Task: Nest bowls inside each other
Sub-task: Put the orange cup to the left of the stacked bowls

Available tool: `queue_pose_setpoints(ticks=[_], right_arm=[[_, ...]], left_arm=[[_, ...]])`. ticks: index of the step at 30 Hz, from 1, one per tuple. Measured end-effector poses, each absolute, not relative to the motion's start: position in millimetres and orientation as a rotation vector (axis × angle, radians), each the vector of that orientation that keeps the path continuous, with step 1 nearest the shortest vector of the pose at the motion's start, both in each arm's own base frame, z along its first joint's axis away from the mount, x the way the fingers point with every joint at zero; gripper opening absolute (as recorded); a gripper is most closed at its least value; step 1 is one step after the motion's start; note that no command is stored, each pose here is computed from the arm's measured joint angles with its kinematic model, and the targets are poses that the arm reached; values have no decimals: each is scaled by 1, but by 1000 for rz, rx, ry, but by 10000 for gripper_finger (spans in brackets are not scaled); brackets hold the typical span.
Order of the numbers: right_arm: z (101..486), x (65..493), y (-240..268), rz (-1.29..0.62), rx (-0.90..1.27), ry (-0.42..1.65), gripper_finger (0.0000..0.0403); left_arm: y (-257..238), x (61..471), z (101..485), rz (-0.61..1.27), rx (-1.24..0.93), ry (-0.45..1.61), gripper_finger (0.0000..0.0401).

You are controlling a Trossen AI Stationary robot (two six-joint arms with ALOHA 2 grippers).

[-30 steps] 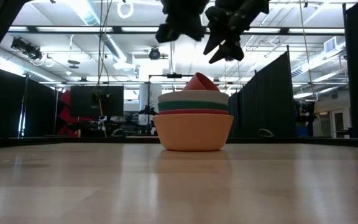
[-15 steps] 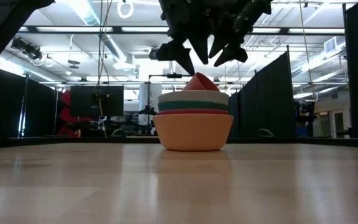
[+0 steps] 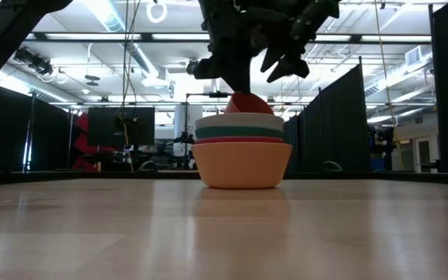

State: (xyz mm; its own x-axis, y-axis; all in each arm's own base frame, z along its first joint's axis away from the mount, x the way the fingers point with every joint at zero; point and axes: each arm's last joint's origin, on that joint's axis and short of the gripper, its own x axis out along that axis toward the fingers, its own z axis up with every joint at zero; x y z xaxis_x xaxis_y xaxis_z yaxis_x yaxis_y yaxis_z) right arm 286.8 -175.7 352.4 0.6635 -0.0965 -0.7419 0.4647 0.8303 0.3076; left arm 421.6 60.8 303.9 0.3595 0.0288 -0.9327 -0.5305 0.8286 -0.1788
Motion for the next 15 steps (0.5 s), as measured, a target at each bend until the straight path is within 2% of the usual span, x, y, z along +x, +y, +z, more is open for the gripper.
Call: queue_pose_setpoints(ticks=[10,15], right_arm=[[353,287,-176,-328,510,785,158],[353,287,-176,-328,509,782,162]], left_arm=[[62,421,307,373,-502,1155,0],[61,421,309,359,-489,1154,20]])
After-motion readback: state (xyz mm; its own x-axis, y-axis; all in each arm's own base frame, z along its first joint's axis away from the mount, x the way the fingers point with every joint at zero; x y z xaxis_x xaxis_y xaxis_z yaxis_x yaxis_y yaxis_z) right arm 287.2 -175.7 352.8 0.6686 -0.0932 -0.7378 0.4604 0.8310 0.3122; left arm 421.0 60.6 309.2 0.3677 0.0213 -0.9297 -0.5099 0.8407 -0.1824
